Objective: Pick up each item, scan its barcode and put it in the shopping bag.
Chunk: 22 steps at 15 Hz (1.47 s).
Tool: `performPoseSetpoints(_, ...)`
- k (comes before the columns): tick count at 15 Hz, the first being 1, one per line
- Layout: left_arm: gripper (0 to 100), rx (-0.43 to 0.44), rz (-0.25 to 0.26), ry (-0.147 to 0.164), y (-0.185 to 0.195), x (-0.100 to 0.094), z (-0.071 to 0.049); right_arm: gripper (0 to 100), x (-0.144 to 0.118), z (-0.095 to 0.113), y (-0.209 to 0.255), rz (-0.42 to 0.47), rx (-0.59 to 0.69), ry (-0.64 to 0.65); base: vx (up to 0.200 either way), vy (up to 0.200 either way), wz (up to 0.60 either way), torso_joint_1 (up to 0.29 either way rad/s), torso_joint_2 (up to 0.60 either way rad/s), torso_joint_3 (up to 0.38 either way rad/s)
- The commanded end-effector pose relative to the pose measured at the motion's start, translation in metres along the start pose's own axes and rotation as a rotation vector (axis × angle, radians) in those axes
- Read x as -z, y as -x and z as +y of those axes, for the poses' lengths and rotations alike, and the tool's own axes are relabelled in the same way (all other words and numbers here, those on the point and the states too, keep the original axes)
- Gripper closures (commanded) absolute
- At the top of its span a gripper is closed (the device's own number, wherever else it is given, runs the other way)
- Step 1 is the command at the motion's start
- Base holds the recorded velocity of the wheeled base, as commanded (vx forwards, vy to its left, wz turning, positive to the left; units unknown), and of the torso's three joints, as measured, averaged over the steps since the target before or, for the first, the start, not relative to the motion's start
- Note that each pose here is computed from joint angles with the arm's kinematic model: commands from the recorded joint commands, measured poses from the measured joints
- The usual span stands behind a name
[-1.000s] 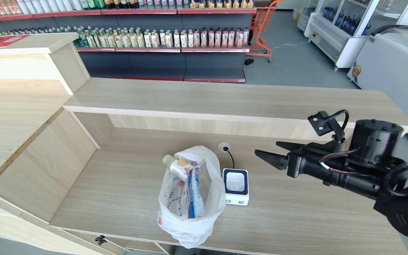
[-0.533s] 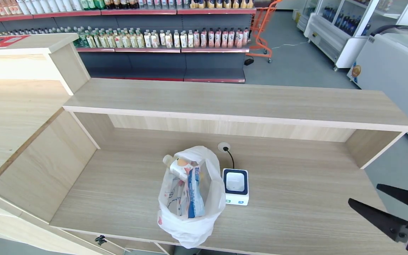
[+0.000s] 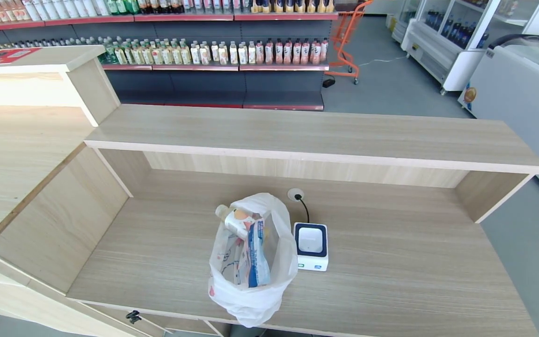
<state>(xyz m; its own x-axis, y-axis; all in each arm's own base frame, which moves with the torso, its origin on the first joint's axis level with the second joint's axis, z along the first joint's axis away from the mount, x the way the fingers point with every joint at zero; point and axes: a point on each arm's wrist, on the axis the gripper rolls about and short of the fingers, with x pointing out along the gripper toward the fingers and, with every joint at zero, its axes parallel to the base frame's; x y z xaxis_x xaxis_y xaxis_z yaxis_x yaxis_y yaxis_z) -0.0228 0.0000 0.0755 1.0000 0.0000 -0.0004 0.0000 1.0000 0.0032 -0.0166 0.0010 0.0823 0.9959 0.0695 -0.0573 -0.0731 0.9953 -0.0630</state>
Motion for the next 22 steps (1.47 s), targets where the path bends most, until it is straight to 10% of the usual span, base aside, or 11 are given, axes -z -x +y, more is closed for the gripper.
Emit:
performPoseSetpoints(1, 0, 0.000, 0.001, 0.000, -0.0001, 0.0000, 0.0000, 0, 0.0063, 0.0007, 0.0059, -0.064, 0.026, -0.059, 0.000, 0.000, 0.00, 0.000, 0.00, 0.000)
performPoseSetpoints(5, 0, 0.000, 0.001, 0.000, -0.0001, 0.0000, 0.0000, 0, 0.0072, 0.0010, 0.0058, -0.055, 0.016, -0.018, 0.000, 0.000, 0.00, 0.000, 0.00, 0.000)
performPoseSetpoints(6, 0, 0.000, 0.001, 0.000, -0.0001, 0.0000, 0.0000, 100, 0.0077, 0.0014, 0.0059, -0.049, -0.003, 0.025, 0.000, 0.000, 0.00, 0.000, 0.00, 0.000)
performPoseSetpoints(22, 0, 0.000, 0.001, 0.000, -0.0001, 0.0000, 0.0000, 100, 0.0073, 0.0014, 0.0061, -0.050, -0.001, 0.005, 0.000, -0.038, 0.00, 0.000, 0.00, 0.001)
